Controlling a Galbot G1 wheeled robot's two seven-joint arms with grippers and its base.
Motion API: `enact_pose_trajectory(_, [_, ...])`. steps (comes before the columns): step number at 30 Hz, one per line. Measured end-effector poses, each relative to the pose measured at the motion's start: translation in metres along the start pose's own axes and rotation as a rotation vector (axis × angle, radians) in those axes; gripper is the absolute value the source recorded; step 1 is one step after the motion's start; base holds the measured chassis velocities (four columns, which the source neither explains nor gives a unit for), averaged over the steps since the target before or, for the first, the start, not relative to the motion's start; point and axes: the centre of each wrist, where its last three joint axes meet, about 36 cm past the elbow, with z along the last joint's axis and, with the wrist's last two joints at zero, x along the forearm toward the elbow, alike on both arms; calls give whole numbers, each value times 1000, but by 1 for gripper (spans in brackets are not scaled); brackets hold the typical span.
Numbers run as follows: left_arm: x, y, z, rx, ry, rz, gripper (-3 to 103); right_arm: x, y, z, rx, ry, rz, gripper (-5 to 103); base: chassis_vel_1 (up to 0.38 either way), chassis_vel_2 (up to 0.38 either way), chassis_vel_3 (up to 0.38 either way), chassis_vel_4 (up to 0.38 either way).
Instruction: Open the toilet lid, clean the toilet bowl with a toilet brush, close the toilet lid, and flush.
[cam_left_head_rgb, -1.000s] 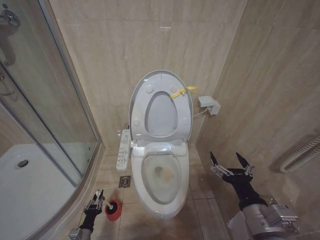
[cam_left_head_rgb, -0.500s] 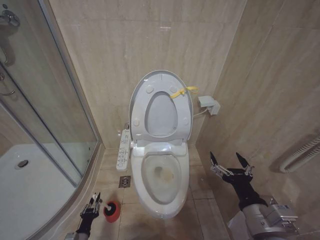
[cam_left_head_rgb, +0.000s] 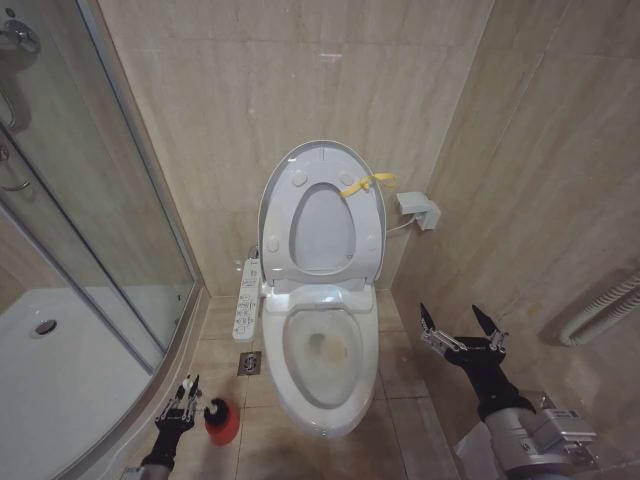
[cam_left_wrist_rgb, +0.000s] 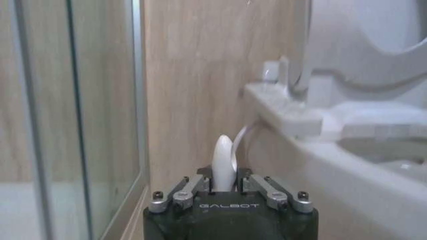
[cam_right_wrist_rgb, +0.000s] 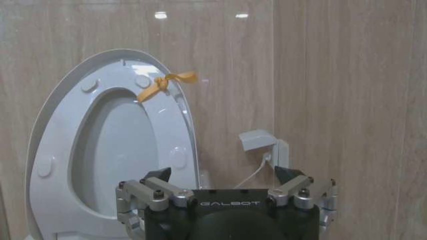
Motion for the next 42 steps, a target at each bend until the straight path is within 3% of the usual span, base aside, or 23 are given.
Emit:
enact_pose_trajectory(8, [22,-22,-48,25,-75,25,22,0,0,0,0,0,0,100,0,0,0,0])
enact_pose_trajectory(14, [55,-44,-110,22,-177,49,22,0,0,0,0,0,0,100,0,0,0,0])
enact_pose_trajectory(15, [55,-44,-110,22,-177,49,22,0,0,0,0,0,0,100,0,0,0,0])
enact_pose_trajectory(19, [67,-55,-155,-14,-240,93,22,0,0,0,0,0,0,100,0,0,0,0])
enact_pose_trajectory(20, [67,-55,-155,-14,-240,93,22,0,0,0,0,0,0,100,0,0,0,0])
enact_pose_trajectory(24, [65,-68,-210,-8,-321,184,22,0,0,0,0,0,0,100,0,0,0,0])
enact_pose_trajectory(25, [65,-68,-210,-8,-321,184,22,0,0,0,0,0,0,100,0,0,0,0])
enact_pose_trajectory(30, [50,-70,-250,41,-423,318,22,0,0,0,0,0,0,100,0,0,0,0])
enact_pose_trajectory(38, [5,-46,-249,123,-408,400,22,0,0,0,0,0,0,100,0,0,0,0])
enact_pose_trajectory(39, [-14,-37,-245,159,-401,410,22,0,0,0,0,0,0,100,0,0,0,0])
enact_pose_trajectory(42, [-36,-28,-241,173,-397,431,22,0,0,0,0,0,0,100,0,0,0,0])
